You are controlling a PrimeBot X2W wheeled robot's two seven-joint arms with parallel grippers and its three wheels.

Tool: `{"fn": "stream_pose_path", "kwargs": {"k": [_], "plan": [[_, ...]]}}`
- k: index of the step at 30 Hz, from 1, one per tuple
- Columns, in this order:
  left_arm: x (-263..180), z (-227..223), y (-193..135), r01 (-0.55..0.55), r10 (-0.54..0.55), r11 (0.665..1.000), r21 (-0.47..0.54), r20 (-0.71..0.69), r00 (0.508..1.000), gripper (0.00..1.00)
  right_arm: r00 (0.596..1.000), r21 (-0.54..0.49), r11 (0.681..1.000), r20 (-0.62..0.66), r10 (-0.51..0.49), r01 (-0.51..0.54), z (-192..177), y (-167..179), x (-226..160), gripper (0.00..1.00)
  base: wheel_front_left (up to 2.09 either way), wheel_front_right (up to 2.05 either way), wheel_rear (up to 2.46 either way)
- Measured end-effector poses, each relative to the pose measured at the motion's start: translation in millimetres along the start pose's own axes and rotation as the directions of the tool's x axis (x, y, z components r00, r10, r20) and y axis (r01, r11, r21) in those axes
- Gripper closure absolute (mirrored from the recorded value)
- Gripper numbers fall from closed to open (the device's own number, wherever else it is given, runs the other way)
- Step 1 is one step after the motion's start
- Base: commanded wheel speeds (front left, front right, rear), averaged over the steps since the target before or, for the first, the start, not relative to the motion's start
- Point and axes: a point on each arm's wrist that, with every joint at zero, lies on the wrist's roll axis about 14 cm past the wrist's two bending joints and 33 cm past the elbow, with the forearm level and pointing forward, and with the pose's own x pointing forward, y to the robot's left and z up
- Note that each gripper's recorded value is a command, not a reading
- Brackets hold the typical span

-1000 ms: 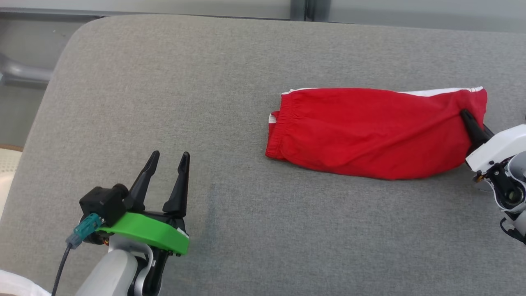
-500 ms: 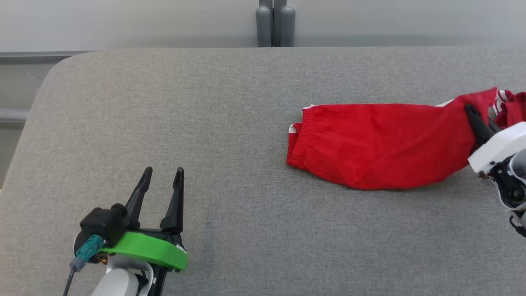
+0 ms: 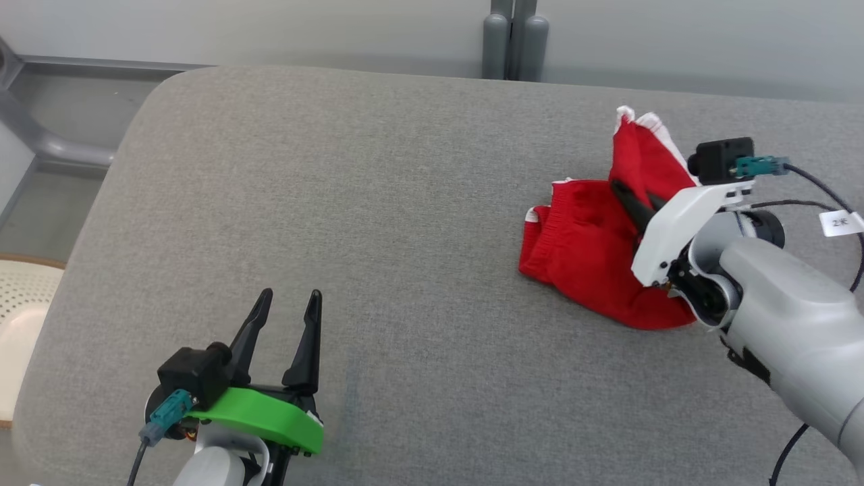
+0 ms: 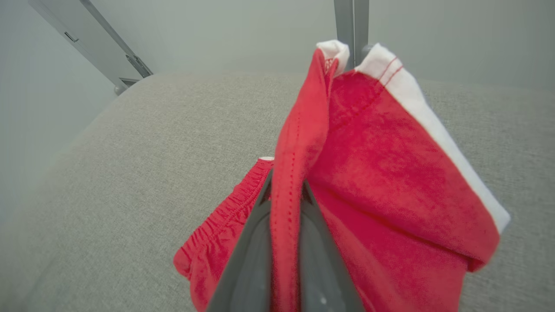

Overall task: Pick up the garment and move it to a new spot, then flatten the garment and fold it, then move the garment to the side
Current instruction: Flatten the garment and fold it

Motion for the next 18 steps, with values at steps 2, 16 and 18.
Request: {"fn": "stream_pose_path", "kwargs": {"k": [2,16,18], "plan": [[-4,1,6,-0.019,0.019,1.000,0.000,0.001,1.000,0.00,0.999,0.001,1.000,-0.049,0.021,-0.021,-14,14,10,0.92,0.00,0.00,0.00],[-7,-7,14,-0.041,0.040,0.999,-0.005,-0.023,0.999,0.00,0.991,0.007,0.991,0.011,0.133,-0.134,-16,63,18,0.00,0.00,0.00,0.00],[-5,-5,12,-0.033,0.033,0.999,-0.005,-0.017,0.999,0.00,0.989,0.008,0.991,0.065,0.136,-0.137,-3,61,12,0.00,0.00,0.00,0.00]]}}
